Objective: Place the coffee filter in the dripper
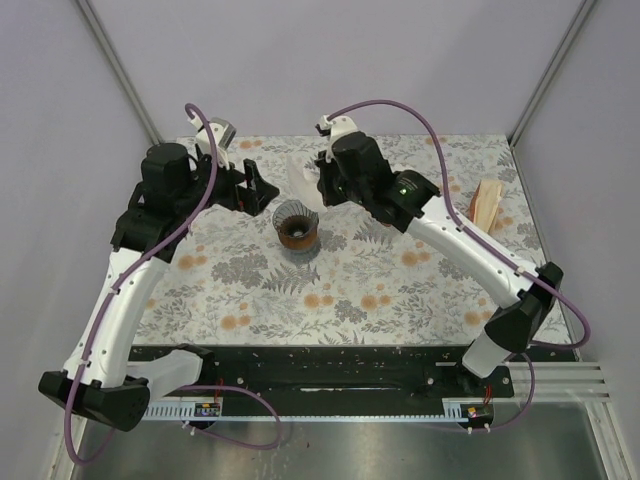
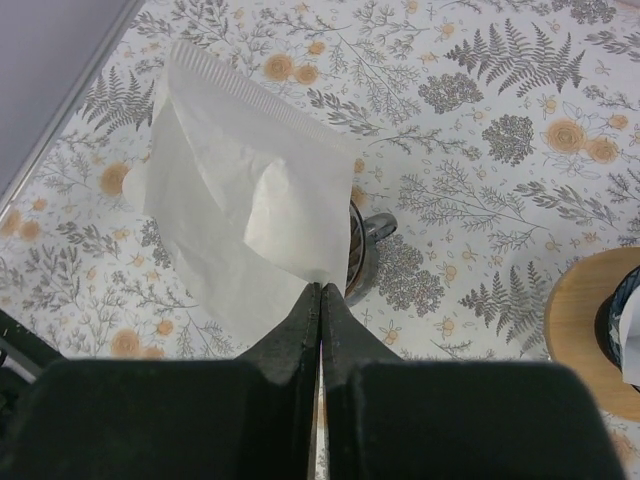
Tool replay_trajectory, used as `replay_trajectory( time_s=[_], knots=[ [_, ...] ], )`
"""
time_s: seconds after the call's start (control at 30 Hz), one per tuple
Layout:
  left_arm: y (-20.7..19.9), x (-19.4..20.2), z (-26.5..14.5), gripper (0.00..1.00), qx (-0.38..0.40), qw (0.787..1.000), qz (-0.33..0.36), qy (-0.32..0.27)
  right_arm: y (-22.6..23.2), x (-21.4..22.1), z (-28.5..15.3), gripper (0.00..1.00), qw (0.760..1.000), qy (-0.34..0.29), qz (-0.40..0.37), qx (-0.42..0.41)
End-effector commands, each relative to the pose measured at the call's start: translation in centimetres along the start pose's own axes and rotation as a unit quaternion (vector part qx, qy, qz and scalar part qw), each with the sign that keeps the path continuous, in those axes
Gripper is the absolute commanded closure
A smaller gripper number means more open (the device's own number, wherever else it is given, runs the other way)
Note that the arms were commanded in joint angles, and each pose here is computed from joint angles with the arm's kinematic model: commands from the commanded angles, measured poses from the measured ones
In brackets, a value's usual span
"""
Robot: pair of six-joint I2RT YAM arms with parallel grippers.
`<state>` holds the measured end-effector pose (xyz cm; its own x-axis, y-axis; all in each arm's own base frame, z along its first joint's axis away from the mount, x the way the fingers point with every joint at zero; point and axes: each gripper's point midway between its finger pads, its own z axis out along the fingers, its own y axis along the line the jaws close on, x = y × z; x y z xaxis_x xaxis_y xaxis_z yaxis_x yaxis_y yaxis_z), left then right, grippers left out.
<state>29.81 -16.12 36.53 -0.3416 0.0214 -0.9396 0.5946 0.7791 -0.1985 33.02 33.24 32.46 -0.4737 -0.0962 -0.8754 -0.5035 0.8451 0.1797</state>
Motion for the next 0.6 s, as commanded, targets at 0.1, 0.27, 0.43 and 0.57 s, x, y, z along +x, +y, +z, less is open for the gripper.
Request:
replay_trajectory(
  time_s=[0.1,0.27,0.43,0.57],
  knots=[
    [-0.4,0.7,0.7,0.01,-0.029,0.994,-0.105,-0.004,0.9,-1.2,1.8,1.00,0.998,-0.024,0.014,0.049],
    [0.3,1.7,1.6,0.01,-0.053,0.990,-0.131,0.006,1.6,-0.9,2.5,1.00,0.998,-0.025,0.009,0.055],
    [0.5,2.6,2.5,0.01,-0.057,0.988,-0.147,0.011,2.2,-0.4,2.7,1.00,0.998,-0.022,0.009,0.050],
    [1.4,3.4,3.2,0.10,-0.072,0.986,-0.148,0.013,3.0,-0.3,2.7,1.00,0.999,-0.023,0.007,0.036]
  ],
)
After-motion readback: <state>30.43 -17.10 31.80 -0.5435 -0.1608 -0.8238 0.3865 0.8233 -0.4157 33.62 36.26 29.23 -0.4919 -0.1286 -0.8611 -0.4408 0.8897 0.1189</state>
